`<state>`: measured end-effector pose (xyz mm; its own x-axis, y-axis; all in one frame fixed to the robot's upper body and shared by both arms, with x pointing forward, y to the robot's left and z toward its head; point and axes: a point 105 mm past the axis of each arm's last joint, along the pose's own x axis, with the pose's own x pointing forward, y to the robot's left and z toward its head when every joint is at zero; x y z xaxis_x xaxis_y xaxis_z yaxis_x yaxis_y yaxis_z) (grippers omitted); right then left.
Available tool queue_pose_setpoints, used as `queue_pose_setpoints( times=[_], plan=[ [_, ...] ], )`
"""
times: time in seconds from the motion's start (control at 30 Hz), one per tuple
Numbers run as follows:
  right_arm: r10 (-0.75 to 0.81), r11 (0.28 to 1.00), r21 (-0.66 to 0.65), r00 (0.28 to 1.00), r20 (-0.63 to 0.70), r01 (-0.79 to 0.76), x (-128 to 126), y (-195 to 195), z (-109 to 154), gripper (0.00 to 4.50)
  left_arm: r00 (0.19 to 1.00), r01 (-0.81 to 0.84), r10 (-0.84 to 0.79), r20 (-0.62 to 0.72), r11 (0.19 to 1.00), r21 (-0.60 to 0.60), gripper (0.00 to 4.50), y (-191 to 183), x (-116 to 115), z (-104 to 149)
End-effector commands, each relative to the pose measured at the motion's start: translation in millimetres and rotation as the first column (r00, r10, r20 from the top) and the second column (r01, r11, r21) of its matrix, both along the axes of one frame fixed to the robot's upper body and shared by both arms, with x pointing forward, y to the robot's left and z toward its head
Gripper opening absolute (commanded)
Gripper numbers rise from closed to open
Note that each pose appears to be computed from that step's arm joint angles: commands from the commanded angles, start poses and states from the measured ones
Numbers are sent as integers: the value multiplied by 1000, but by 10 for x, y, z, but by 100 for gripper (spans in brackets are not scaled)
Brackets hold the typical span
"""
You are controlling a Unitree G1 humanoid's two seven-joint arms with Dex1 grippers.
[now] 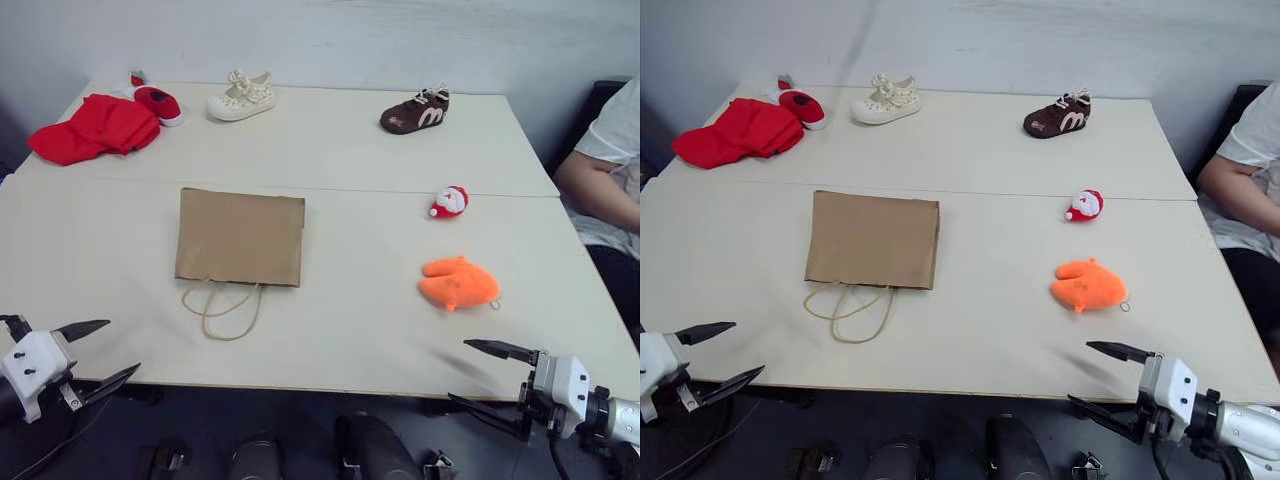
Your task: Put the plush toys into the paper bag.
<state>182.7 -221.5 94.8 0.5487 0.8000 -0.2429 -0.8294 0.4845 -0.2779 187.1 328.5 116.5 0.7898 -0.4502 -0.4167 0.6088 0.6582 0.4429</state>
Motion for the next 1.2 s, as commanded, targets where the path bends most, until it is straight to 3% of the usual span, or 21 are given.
queue_pose_setpoints(
  times=[0.03, 0.17, 0.3, 0.47, 0.57, 0.77, 0.87, 1.0, 1.2],
  plan=[
    [3, 1000, 10, 1000, 23, -4, 14, 23, 25, 447, 997, -38, 36, 74, 999, 24, 450, 93, 52, 118],
    [8, 999, 33, 999, 35, -9, 40, 53, 45, 447, 998, 10, -7, 58, 998, -59, 450, -28, 80, 164],
    [12, 991, 131, 996, 92, -24, 117, 230, 233, 447, 996, 78, -73, 43, 988, -135, 450, -187, 142, 319],
    [38, 961, 264, 982, 185, -87, 209, 608, 541, 447, 970, 228, -224, 95, 973, -29, 450, -461, 353, 538],
    [74, 944, 299, 974, 212, -137, 218, 833, 623, 447, 934, 338, -347, 83, 935, 109, 450, -650, 478, 470],
    [60, 945, 299, 972, 226, -128, 286, 909, 611, 447, 894, 418, -434, 116, 898, 136, 450, -905, 745, 346],
    [59, 951, 284, 975, 216, -120, 297, 904, 582, 450, 871, 456, -474, 129, 877, 150, 392, -1042, 872, 311],
    [74, 952, 280, 981, 177, -122, 266, 911, 544, 450, 834, 530, -540, 112, 841, 108, 267, -1235, 969, 340],
    [76, 957, 268, 988, 135, -110, 216, 888, 483, 450, 810, 585, -577, 109, 809, -65, 76, -1570, 919, 413]
  ],
)
